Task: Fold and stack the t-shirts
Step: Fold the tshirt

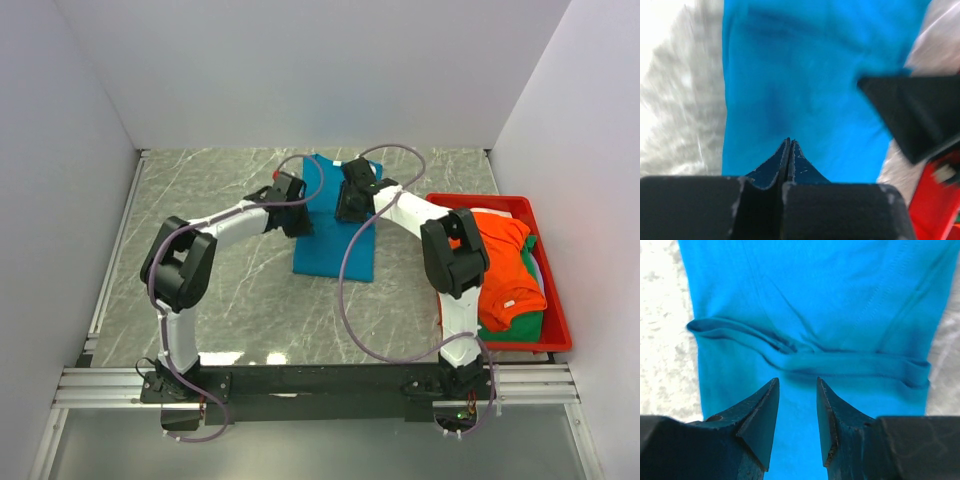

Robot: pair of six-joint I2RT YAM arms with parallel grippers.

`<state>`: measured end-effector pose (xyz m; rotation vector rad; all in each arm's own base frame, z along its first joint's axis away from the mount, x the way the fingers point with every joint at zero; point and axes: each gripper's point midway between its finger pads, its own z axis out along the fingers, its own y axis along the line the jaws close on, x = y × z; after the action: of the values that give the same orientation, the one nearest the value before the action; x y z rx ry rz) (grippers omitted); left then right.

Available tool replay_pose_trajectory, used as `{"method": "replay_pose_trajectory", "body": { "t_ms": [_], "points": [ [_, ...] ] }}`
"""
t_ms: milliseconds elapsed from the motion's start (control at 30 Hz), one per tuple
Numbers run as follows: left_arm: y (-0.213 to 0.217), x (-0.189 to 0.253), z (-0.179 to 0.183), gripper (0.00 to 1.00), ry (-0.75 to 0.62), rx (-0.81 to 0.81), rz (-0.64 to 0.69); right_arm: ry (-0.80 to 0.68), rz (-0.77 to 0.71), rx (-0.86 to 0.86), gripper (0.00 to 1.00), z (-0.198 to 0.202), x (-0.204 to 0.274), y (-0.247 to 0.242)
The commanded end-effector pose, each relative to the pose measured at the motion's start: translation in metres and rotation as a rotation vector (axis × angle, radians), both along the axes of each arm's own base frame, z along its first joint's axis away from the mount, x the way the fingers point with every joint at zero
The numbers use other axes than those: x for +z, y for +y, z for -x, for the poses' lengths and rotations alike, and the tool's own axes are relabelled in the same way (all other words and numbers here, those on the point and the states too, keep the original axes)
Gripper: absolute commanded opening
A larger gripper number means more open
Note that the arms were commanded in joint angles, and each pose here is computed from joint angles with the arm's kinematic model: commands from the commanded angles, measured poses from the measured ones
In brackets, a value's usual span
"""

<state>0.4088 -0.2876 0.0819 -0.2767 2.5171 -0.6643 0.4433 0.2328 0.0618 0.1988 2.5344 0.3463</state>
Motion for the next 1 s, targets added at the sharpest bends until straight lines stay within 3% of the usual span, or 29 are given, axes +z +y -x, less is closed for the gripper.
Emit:
{"method": "replay_pose_trajectory", "body": {
  "t_ms": [0, 100, 400, 967],
  "points": [
    [-0.013, -0.006, 0.009, 0.01, -0.013, -0.013, 0.021, 0.009, 0.034, -0.013, 0.43, -0.011, -0.014, 0.003],
    [-0.003, -0.034, 0.03, 0.01, 0.033, 0.004, -0.021, 0.043, 0.056, -0.016, 0.43, -0.007, -0.031, 0.001],
    [0.021, -0.053, 0.073, 0.01, 0.067, 0.008, -0.083, 0.1, 0.099, 0.045, 0.43, 0.022, -0.05, 0.004],
    [0.038, -0.024, 0.145, 0.01, 0.047, -0.008, -0.017, 0.101, 0.066, 0.202, 0.43, 0.093, -0.04, 0.049]
  ]
}}
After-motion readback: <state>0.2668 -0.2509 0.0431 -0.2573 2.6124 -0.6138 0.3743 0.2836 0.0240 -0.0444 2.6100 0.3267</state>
